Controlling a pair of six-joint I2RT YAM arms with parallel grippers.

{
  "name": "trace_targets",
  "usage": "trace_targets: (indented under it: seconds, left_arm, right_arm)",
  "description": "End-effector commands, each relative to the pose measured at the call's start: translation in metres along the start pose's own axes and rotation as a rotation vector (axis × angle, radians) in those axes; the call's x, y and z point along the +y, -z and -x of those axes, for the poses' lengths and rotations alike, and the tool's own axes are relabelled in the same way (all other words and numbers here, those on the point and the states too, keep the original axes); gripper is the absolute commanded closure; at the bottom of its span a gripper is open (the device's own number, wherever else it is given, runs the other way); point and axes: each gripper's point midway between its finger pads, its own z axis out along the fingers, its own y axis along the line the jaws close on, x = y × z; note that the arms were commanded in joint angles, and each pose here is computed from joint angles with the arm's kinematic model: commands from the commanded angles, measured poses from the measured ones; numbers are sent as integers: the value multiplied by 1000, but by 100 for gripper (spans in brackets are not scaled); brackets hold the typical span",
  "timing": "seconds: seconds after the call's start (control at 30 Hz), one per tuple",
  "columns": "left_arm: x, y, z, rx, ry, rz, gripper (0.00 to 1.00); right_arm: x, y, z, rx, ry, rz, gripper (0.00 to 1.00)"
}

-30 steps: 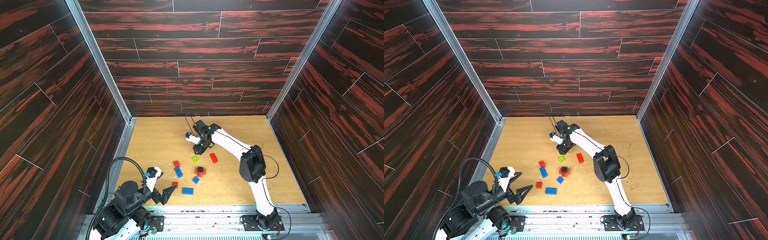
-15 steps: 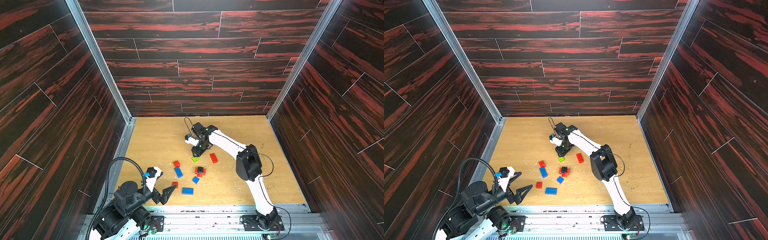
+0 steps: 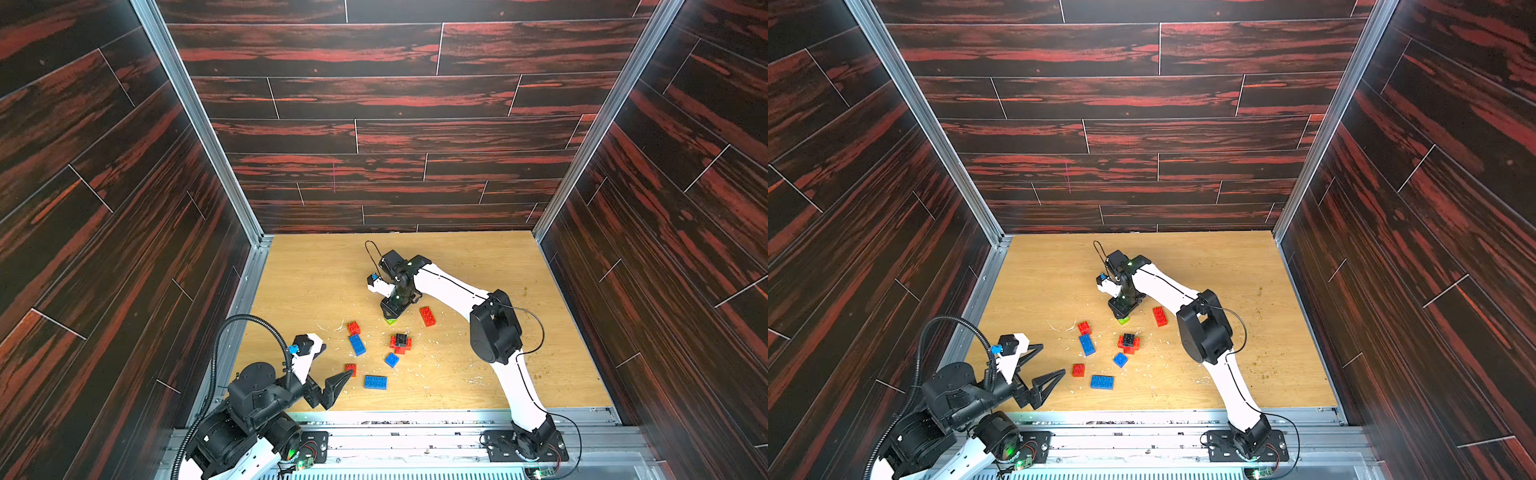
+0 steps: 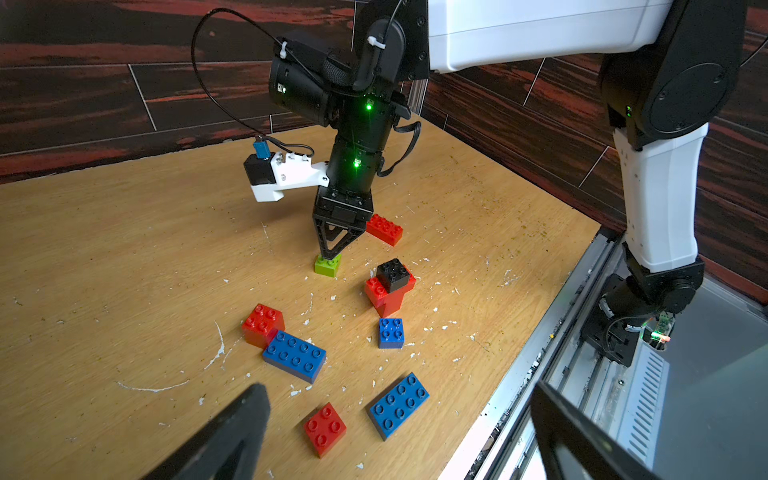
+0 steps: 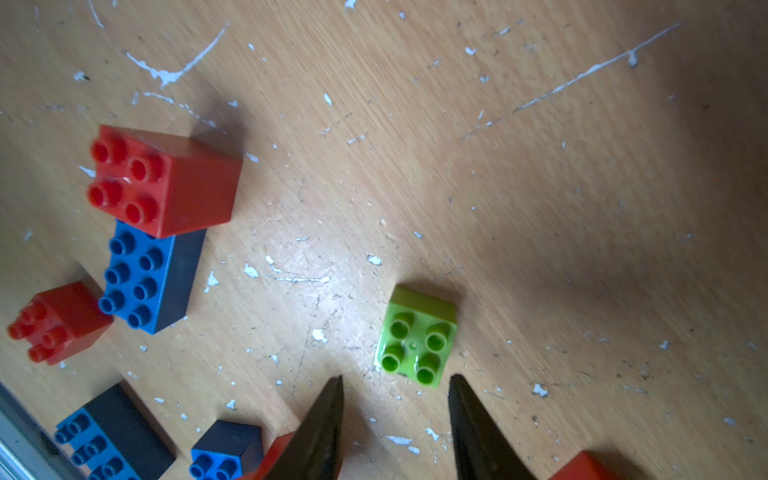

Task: Assemble the letter f with lego
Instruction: Pick up the lego brick from the center of the board.

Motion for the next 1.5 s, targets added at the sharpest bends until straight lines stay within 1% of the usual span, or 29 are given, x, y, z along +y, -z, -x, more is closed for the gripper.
trace_targets:
  seconds: [0.0,0.27,0.87,0.93,1.07,1.2,1.33,1.47]
  left_arm:
    - [0,1,0,-6,-1,3,0]
    - [1,1,0,-6,0,4,0]
    - [0,1,1,-7,0,3,0]
    - [0,1,1,-9,-1,4,0]
    - [1,1,0,-8,0,5,0]
    - [0,1,1,-9,-1,4,0]
    - [0,1,1,-9,-1,3,0]
    - [1,1,1,-9,-1,4,0]
  right_arm:
    - [-1,-25,-13,62,-25,4,56]
    - [-6,-30,-14,70,-33,-12,56]
    - [-3,-41,-15,90,-33,3,56]
    - [-4,-41,-14,89,-33,1,60]
    - [-4,-40,-13,90,-30,-1,78]
    - [-5,-36,-12,87,-21,-6,87]
    - [-3,-27,-11,80,13,-4,88]
    - [3,-10,-11,68,76,12,88]
